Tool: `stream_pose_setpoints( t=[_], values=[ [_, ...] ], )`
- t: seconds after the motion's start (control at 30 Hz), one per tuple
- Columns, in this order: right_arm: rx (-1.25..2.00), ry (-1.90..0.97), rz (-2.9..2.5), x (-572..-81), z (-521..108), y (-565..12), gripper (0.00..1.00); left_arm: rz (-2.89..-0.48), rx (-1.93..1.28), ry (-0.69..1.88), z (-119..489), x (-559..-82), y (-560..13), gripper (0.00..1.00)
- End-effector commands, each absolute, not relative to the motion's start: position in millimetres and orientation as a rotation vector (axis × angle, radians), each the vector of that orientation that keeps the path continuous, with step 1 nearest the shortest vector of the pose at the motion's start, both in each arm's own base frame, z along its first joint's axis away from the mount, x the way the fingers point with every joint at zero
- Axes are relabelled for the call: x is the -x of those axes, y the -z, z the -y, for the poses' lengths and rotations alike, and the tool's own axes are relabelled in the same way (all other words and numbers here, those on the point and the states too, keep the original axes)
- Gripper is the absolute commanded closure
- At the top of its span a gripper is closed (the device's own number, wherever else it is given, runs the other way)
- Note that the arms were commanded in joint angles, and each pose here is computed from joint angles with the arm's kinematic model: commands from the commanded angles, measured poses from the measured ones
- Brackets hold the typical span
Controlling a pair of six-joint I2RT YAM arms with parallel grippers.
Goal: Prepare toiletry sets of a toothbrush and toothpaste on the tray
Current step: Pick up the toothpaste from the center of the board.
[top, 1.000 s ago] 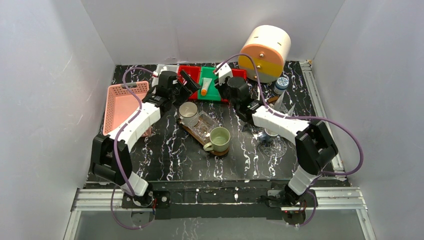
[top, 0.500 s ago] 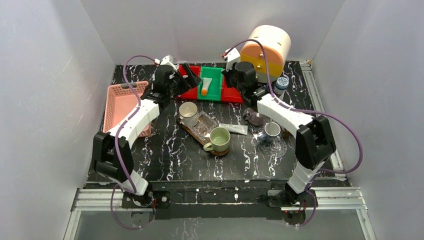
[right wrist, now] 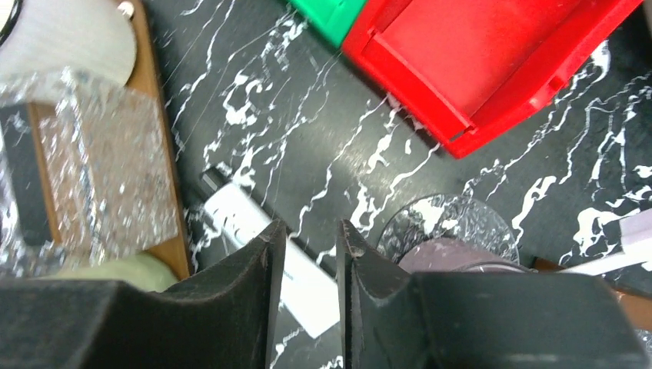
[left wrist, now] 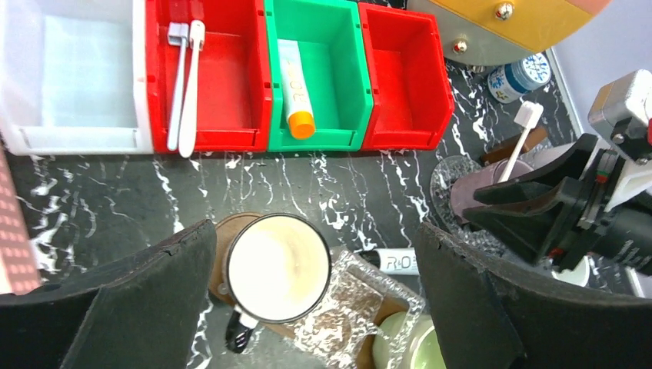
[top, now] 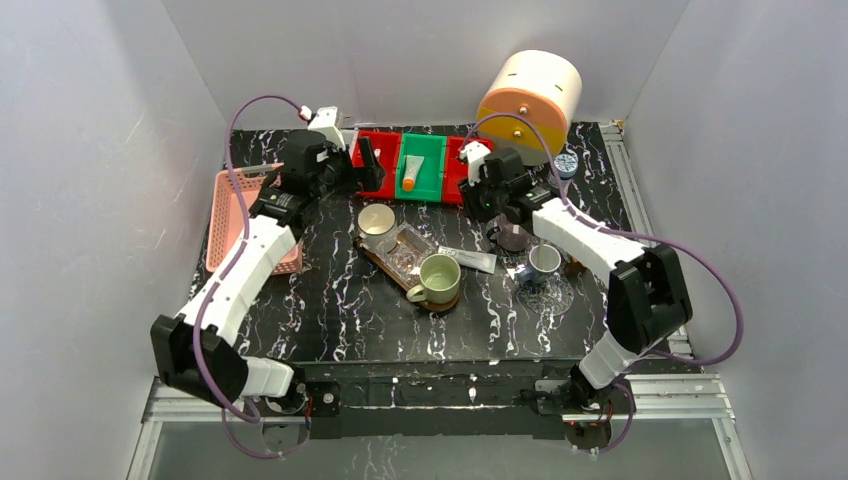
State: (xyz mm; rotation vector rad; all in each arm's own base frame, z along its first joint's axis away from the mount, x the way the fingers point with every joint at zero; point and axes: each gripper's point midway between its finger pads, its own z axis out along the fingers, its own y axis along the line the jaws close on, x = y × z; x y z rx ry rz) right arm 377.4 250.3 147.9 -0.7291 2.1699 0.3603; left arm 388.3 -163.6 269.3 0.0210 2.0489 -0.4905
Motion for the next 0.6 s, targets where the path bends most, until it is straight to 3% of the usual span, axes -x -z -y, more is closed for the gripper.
stream_pose_setpoints(
  t=[0.0, 0.13, 0.27, 0.57],
  values=[
    [0.911, -0.532, -2.109, -349, -248, -164, 0.59, -2.059, -0.184, 0.405, 150, -365, -269, 0.02],
    [1.051, -0.547, -2.097, -344, -244, -152, 0.56, -2.022, -0.218, 0.388, 144, -352, -274, 0.02],
    [1.201, -0.604, -2.083, -334, -249, -138, 0.44, -1.984, -0.23, 0.373, 138, -340, -276, 0.02],
    [1.448, -0.611, -2.018, -324, -251, -107, 0.35, -1.951, -0.248, 0.34, 134, -324, -269, 0.02]
  ],
)
